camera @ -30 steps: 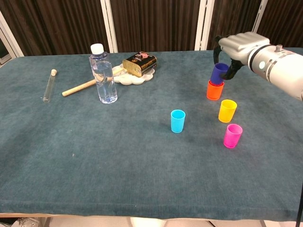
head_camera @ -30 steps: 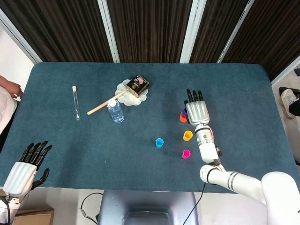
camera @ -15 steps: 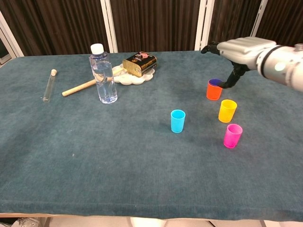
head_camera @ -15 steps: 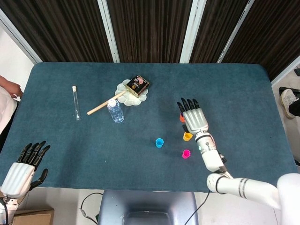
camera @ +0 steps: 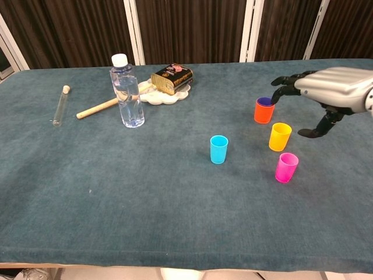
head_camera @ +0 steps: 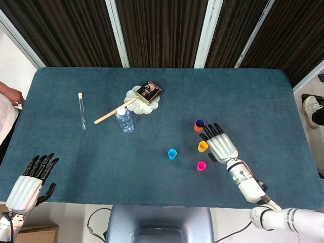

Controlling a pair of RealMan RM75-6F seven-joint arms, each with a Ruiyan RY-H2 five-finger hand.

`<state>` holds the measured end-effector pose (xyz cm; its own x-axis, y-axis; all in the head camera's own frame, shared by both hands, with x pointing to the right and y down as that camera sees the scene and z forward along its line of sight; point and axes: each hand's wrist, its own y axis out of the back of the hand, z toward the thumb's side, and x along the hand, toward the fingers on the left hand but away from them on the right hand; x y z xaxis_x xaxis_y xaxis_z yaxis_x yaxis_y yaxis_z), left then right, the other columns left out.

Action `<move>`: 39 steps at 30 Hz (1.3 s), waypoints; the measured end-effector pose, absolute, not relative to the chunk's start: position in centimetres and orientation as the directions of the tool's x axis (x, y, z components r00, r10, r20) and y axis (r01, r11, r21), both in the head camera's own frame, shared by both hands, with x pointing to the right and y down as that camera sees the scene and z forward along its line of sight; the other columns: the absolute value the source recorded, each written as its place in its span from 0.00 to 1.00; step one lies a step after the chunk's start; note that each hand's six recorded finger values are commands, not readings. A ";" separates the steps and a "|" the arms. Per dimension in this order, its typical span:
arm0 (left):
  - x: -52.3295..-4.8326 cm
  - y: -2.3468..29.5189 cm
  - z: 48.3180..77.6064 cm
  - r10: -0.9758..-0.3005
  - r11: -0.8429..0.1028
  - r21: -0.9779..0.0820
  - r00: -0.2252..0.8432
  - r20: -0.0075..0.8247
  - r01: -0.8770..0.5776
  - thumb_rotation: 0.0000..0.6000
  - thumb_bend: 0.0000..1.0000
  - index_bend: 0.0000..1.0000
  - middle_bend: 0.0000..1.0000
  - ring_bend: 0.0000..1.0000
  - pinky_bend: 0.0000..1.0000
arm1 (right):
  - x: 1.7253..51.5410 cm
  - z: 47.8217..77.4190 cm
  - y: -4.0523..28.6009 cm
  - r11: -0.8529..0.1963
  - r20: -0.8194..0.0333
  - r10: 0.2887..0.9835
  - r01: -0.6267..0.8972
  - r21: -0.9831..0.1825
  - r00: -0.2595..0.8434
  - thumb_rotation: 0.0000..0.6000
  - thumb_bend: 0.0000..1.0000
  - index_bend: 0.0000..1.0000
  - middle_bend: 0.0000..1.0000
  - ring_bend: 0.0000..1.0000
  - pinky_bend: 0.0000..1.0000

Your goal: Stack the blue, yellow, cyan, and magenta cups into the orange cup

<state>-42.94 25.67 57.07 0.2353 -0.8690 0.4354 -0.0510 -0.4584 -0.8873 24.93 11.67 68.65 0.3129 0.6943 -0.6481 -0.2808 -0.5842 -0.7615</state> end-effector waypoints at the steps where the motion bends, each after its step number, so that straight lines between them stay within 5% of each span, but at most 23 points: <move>1: -43.0 25.7 57.1 -0.869 -0.458 -0.887 0.235 0.435 -0.051 1.00 0.47 0.00 0.00 0.00 0.06 | 24.9 69.1 11.5 -0.589 -0.652 0.694 -0.280 -0.758 0.306 1.00 0.43 0.36 0.00 0.00 0.00; 23: -43.2 25.6 56.7 -0.873 -0.452 -0.890 0.234 0.427 -0.063 1.00 0.47 0.00 0.00 0.00 0.06 | 23.7 72.4 11.1 -0.602 -0.675 0.691 -0.310 -0.735 0.259 1.00 0.43 0.62 0.04 0.00 0.00; 35: -43.2 25.5 56.9 -0.872 -0.455 -0.889 0.228 0.433 -0.054 1.00 0.47 0.00 0.00 0.00 0.06 | 22.5 67.6 4.9 -0.470 -0.469 0.857 -0.052 -0.881 0.213 1.00 0.43 0.63 0.06 0.00 0.00; 39: -43.2 25.5 57.0 -0.871 -0.456 -0.889 0.227 0.435 -0.050 1.00 0.47 0.00 0.00 0.00 0.06 | 22.9 68.0 2.9 -0.460 -0.465 0.873 -0.069 -0.885 0.144 1.00 0.43 0.63 0.06 0.00 0.00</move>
<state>-43.17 25.53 57.02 0.2273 -0.8715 0.4345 -0.0497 -0.4560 -0.8886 22.94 2.92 67.99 0.1442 0.8733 -0.4654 -0.0693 -0.4603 -0.8851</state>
